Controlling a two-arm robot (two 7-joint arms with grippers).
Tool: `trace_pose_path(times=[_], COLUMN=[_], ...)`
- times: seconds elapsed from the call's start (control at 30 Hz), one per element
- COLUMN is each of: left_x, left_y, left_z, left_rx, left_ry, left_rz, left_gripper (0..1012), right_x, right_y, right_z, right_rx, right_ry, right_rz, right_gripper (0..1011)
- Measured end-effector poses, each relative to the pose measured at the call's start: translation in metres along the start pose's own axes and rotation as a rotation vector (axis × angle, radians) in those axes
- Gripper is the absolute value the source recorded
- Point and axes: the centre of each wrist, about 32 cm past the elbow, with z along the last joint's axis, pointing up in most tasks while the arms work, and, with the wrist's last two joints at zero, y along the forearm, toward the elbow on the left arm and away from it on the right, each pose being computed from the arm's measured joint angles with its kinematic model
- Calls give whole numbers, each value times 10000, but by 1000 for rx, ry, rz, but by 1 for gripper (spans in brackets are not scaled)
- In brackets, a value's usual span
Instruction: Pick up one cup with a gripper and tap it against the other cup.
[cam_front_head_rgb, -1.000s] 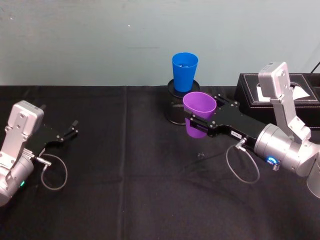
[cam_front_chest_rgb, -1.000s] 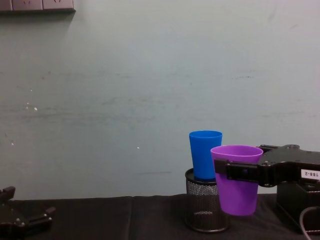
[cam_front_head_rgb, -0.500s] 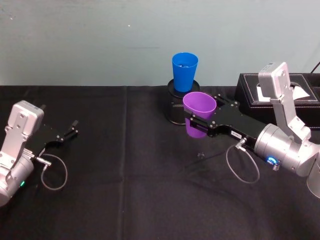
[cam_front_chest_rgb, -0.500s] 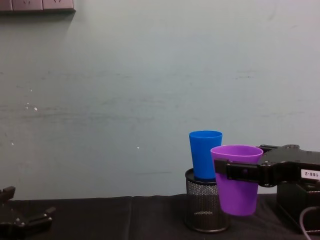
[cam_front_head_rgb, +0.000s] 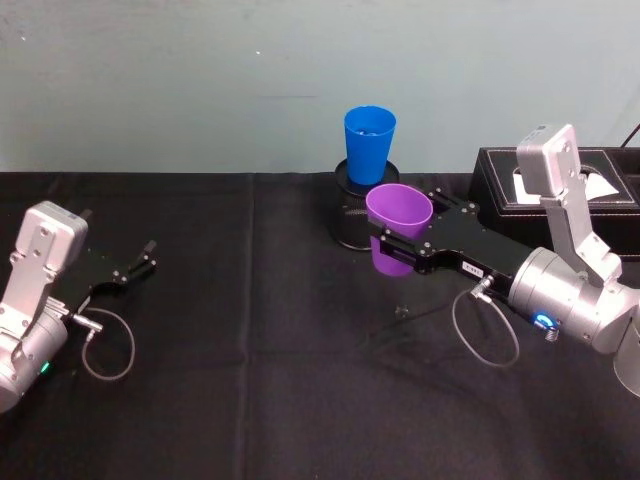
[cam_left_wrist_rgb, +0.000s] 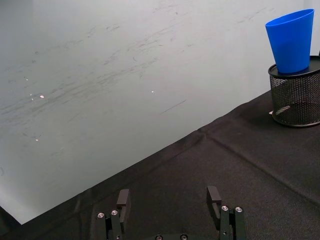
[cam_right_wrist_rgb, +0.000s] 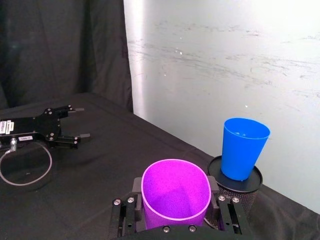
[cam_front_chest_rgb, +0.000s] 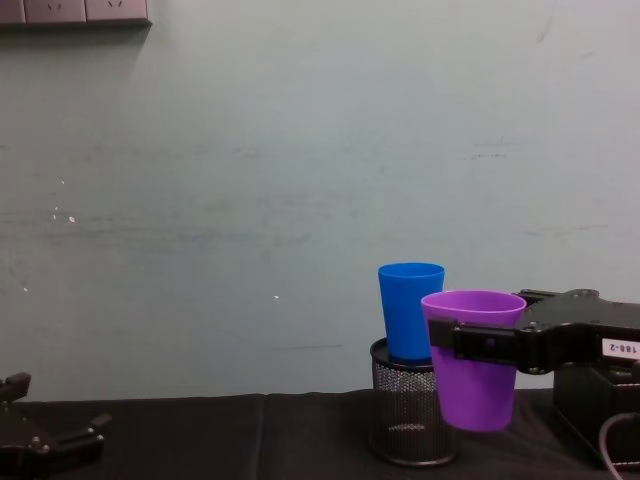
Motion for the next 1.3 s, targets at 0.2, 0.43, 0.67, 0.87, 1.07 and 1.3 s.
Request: trace_pose_path(times=[0.2, 0.43, 0.67, 0.87, 1.07, 1.3], left_x=[-1, 0, 0, 0, 0, 0], left_y=[0, 0, 0, 0, 0, 0], left_z=[0, 0, 0, 0, 0, 0], left_rx=[0, 0, 0, 0, 0, 0], left_ry=[0, 0, 0, 0, 0, 0], left_rz=[0, 0, 0, 0, 0, 0], left_gripper=[1000, 1000, 1000, 1000, 1000, 1000], right_x=[13, 44, 93, 156, 196, 232], right_y=[7, 40, 155, 334, 484, 657], right_z=[9, -6, -17, -65, -99, -139], right_rx=[-1, 4, 14, 15, 20, 12], right_ry=[-8, -25, -29, 16, 39, 41], right_rz=[5, 12, 2, -17, -44, -97], right_gripper=[741, 741, 741, 741, 741, 741])
